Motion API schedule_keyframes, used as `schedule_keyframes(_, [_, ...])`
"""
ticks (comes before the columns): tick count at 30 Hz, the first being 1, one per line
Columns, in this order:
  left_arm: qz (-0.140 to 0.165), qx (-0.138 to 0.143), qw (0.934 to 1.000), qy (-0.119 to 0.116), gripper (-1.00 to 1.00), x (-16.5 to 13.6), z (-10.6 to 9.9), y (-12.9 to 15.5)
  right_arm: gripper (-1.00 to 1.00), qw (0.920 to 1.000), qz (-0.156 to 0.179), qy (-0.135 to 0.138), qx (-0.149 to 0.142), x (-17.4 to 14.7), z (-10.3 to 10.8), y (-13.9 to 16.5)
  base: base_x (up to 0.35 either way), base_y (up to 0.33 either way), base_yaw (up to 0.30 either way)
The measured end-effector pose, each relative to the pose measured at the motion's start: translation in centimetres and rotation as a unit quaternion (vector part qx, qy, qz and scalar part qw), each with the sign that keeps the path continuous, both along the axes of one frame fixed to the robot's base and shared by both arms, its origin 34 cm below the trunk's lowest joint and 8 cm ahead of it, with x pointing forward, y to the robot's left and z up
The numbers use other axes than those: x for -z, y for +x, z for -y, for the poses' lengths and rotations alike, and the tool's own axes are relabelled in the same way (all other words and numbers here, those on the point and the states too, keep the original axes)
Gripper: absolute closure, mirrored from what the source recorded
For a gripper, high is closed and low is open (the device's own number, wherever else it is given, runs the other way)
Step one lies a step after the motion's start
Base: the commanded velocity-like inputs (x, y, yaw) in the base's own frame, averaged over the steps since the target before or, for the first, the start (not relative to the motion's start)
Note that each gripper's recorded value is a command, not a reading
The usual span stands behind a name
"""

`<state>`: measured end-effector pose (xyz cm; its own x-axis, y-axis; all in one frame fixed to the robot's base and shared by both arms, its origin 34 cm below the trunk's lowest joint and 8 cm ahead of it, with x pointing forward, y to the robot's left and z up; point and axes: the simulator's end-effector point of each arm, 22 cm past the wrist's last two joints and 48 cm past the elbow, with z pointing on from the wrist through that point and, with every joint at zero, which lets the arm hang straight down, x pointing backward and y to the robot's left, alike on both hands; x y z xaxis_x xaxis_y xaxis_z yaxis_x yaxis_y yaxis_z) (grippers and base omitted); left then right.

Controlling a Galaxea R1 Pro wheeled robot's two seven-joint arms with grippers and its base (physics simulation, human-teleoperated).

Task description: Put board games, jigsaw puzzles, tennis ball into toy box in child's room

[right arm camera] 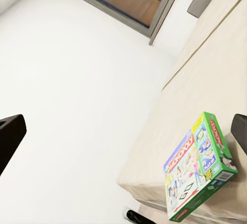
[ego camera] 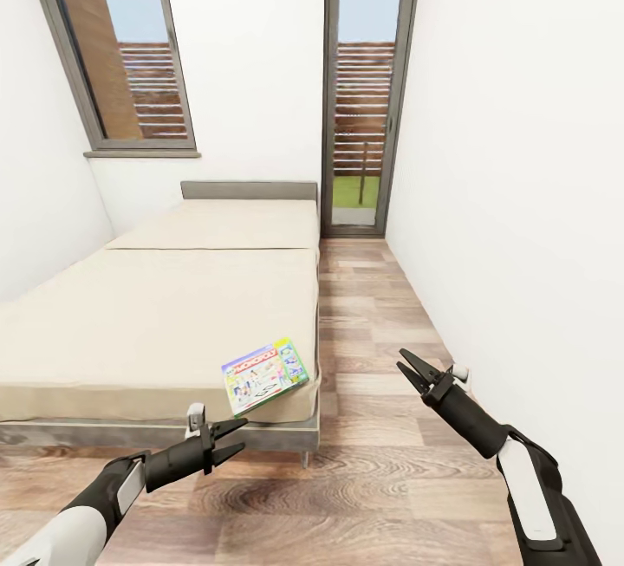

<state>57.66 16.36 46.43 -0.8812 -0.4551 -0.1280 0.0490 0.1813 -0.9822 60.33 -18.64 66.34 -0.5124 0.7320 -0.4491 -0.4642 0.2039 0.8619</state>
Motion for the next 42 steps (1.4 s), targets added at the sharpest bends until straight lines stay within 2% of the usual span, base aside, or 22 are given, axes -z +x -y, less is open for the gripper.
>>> schedule_keyframes(9, [0.000,0.000,1.0000,0.000,-1.00,-0.01,0.00,0.00,-1.00,1.0000,0.000,0.000,0.000,-0.01,-0.01,-0.02,0.134,-0.048,0.000])
schedule_keyframes(42, [0.000,0.000,1.0000,0.000,-1.00,-0.01,0.00,0.01,-1.00,1.0000,0.001,0.000,0.000,-0.04,0.01,-0.01,0.042,-0.003,0.000])
